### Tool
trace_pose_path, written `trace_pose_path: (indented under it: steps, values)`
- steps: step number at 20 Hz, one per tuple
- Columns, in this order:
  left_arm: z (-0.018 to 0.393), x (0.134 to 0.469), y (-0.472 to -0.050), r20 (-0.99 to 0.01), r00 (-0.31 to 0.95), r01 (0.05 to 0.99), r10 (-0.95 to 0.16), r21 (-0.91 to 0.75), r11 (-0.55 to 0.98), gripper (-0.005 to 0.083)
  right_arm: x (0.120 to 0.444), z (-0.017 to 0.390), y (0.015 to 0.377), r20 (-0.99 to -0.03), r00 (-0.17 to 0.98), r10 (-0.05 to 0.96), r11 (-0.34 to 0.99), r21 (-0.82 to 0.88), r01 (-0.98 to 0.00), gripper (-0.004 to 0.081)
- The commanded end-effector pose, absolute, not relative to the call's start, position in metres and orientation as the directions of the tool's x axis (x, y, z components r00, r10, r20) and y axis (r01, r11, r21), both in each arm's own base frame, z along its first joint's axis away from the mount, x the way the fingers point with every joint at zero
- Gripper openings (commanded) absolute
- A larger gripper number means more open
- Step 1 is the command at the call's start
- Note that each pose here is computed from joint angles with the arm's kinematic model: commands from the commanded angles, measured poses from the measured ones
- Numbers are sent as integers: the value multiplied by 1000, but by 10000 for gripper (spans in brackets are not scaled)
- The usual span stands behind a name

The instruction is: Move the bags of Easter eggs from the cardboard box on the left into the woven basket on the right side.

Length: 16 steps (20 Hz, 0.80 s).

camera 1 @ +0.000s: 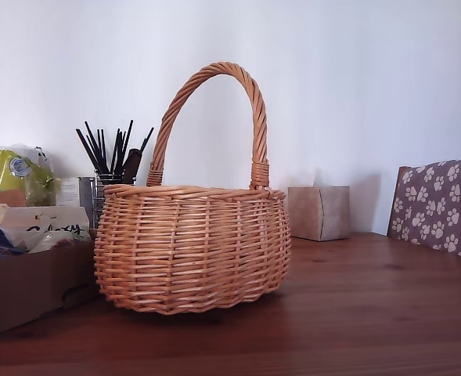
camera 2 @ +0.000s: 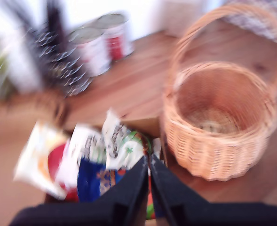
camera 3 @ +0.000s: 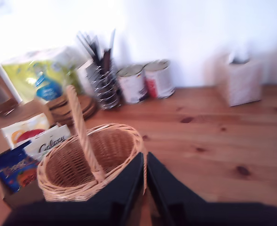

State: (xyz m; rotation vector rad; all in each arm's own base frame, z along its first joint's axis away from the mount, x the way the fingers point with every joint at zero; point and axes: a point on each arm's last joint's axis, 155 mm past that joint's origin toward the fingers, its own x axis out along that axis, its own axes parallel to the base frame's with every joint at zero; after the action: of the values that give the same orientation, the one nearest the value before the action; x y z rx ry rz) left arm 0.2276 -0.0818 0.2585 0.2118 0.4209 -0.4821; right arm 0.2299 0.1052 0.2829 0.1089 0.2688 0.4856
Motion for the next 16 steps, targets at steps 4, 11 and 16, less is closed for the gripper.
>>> trace_pose_path:
  steps: [4, 11, 16]
  values:
    - [235, 251, -91, -601, 688, 600, -408, 155, 784, -12, 236, 245, 132, -494, 686, 534, 819, 99, -565, -12]
    - [189, 304, -96, -732, 585, 596, -349, 96, 797, 704, 243, 244, 159, -576, 587, 568, 745, 58, -664, -12]
    - [148, 345, -87, -803, 539, 540, -255, 97, 836, 731, 243, 243, 163, -582, 578, 571, 739, 58, -671, -12]
